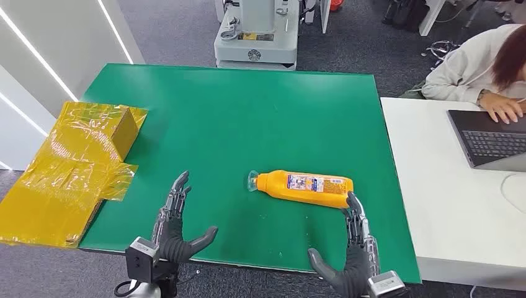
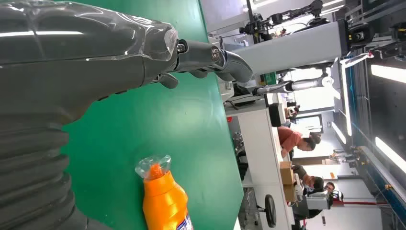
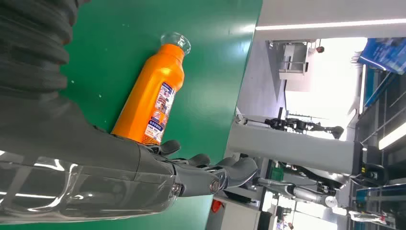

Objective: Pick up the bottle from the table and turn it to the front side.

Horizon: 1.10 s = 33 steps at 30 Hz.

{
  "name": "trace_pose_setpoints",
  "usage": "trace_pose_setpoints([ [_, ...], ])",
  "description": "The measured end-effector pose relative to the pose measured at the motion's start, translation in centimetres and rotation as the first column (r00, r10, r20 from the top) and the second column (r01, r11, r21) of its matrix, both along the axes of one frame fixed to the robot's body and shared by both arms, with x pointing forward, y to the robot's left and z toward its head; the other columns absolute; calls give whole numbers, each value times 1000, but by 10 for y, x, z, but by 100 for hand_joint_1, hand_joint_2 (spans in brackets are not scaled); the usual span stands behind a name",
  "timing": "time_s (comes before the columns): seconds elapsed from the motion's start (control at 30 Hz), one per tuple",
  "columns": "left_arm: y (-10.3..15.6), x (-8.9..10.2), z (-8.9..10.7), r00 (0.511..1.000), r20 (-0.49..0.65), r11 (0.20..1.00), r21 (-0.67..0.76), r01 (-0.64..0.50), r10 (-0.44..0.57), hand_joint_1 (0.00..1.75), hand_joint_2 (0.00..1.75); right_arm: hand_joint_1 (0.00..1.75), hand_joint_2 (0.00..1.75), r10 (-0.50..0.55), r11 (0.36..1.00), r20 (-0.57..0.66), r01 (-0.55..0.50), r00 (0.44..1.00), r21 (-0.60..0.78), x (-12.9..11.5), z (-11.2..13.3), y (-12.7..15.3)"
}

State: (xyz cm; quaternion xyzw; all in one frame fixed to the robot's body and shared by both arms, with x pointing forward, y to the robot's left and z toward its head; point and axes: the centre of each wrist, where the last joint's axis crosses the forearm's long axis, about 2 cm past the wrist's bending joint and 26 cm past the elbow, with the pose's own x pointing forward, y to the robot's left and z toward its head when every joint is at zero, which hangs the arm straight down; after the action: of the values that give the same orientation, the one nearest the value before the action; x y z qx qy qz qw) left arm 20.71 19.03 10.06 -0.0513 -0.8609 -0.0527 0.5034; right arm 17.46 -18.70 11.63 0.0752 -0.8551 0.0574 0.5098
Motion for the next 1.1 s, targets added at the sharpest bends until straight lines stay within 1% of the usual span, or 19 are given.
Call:
trace_pose_setpoints([
  [0.17,0,0,1,1000,4,1000,3,1,-1,0,175,0,175,4,1000,-2,-4,1000,1,1,0,0],
  [0.23,0,0,1,1000,4,1000,5,3,-3,0,175,0,175,1,1000,-5,-1,1000,-19,1,1,0],
  [0.3,-1,1,2,1000,0,1000,10,11,-11,0,175,0,175,-21,995,9,22,1000,-95,4,2,0],
  [0.37,-2,2,4,1000,-4,1000,14,28,-28,0,175,0,175,-50,977,38,57,998,-205,10,4,-1],
  [0.5,-7,8,9,998,8,997,17,69,-69,0,175,0,175,-88,909,81,113,993,-401,33,7,-7],
  [0.73,-16,22,19,990,29,991,5,136,-136,0,175,0,175,-90,790,42,97,995,-605,87,4,-24],
  [0.87,-19,27,23,987,31,987,5,160,-160,0,175,0,175,-82,715,-21,44,996,-698,117,4,-32],
  [1.0,-22,32,26,984,31,985,10,173,-173,0,175,0,175,-72,643,-80,-15,994,-766,137,4,-38],
  [1.1,-23,34,26,983,29,983,19,182,-182,0,175,0,175,-65,555,-94,-42,993,-831,151,5,-43],
])
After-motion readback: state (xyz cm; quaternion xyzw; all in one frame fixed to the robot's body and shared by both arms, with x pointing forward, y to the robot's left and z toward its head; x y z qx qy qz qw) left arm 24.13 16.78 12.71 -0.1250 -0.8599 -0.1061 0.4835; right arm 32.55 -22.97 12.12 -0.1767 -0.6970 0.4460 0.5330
